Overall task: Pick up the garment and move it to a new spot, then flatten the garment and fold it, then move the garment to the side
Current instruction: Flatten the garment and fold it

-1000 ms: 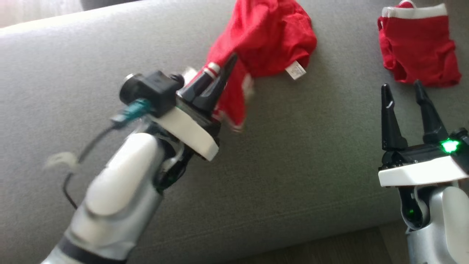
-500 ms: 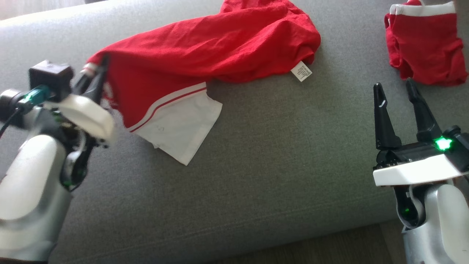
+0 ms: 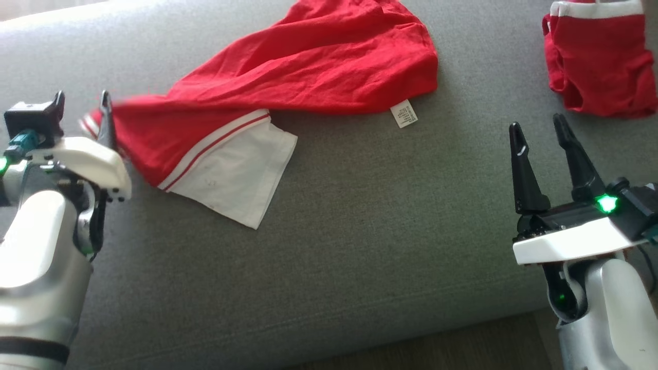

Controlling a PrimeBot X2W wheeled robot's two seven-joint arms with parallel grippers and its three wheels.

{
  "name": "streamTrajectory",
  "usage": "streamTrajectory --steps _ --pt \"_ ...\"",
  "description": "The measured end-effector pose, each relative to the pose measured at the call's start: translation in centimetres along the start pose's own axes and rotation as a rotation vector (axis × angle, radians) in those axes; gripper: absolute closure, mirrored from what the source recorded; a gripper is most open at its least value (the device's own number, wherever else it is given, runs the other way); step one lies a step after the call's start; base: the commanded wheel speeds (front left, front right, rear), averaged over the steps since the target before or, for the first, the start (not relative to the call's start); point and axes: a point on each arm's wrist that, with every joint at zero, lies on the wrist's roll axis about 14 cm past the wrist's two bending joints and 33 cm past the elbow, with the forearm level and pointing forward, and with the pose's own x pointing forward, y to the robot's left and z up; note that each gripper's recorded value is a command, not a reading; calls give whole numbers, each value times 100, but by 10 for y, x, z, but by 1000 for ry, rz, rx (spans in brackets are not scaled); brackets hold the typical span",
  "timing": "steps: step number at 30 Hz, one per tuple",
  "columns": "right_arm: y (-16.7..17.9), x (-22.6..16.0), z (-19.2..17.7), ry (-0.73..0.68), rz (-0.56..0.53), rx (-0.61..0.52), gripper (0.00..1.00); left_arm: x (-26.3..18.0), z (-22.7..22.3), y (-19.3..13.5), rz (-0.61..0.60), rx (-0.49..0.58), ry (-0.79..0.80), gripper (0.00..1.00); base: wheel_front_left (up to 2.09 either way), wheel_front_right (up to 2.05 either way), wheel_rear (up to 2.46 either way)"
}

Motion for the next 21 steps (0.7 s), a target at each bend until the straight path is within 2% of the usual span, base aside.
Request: streamTrajectory --steps 5,9,12,21 --pt "6 0 4 -11 17 7 0 -3 24 -3 -11 -14 -94 0 0 0 0" --pt "15 1 13 -35 40 15 0 -15 70 -7 -10 -80 -257 0 0 0 0" --pt "19 2 16 -44 51 13 0 -25 78 -9 -6 -72 -295 0 0 0 0" --pt "40 -3 19 -52 110 15 0 -93 42 -26 70 -210 -264 0 0 0 0"
